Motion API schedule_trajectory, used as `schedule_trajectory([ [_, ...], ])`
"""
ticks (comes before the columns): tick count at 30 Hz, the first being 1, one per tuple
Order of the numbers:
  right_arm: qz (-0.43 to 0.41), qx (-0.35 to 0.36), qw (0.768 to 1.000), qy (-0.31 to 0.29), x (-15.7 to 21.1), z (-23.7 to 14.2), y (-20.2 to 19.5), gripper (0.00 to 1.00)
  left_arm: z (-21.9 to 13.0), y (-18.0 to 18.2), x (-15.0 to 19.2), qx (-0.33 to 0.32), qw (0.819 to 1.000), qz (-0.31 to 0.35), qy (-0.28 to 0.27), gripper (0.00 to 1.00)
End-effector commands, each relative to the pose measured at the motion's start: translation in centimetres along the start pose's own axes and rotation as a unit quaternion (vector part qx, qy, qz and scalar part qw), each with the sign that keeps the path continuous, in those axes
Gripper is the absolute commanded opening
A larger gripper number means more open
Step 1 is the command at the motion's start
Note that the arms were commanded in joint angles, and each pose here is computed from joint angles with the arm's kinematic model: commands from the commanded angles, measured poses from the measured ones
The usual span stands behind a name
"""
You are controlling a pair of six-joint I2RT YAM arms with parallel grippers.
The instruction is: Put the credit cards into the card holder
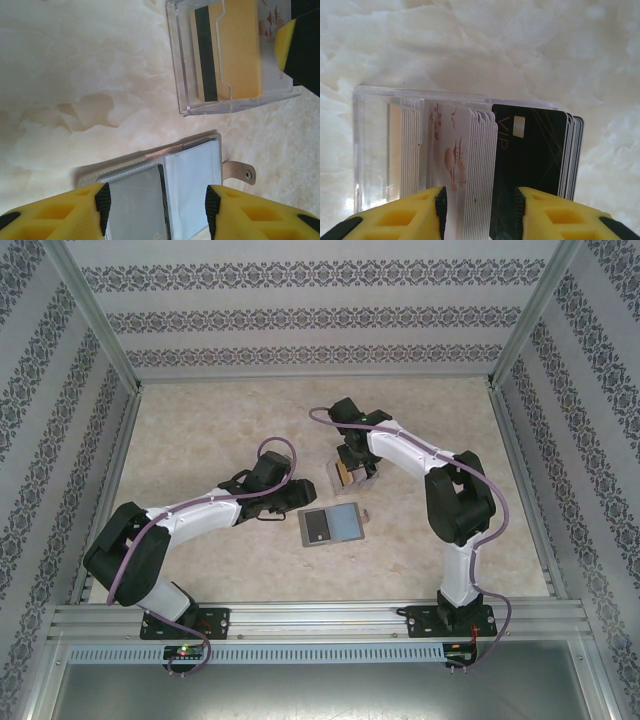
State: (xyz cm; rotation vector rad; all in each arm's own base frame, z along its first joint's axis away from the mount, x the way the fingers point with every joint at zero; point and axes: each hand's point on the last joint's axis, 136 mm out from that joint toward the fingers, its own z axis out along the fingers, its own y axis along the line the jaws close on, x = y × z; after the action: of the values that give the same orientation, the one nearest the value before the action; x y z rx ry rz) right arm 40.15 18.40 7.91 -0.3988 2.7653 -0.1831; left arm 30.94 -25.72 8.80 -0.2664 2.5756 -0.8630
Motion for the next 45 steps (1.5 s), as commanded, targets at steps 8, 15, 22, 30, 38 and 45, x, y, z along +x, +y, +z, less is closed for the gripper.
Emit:
schedule_trajectory([
  [8, -0.04, 0.081, 0.996, 0.008, -0.2, 1.0, -1.5, 0.43, 0.1, -1.1, -0.3, 0.016, 1.0, 0.01, -0.005, 0.55],
  [15, -0.053, 0.109, 0.992, -0.015, -0.9, 0.0, -2.0, 0.39, 0.3, -1.1, -0.3, 0.015, 1.0, 0.009, -0.002, 0.55],
  [22, -0.049, 0.107, 0.993, -0.025, -1.1, -0.5, -2.2, 0.3, 0.5, -1.0, -0.1, 0.014, 1.0, 0.007, 0.002, 0.55],
  [30, -0.051, 0.109, 0.992, -0.025, -0.9, -0.5, -2.4, 0.23, 0.8, -1.0, -0.1, 0.014, 1.0, 0.005, 0.005, 0.55],
  [38, -0.046, 0.105, 0.993, -0.029, -0.9, -0.8, -2.6, 0.15, 0.9, -1.0, 0.1, 0.014, 1.0, 0.004, 0.01, 0.55],
  [45, -0.035, 0.088, 0.995, -0.041, -1.0, -2.0, -2.5, 0.08, 0.9, -1.0, 0.1, 0.014, 1.0, 0.004, 0.01, 0.55],
])
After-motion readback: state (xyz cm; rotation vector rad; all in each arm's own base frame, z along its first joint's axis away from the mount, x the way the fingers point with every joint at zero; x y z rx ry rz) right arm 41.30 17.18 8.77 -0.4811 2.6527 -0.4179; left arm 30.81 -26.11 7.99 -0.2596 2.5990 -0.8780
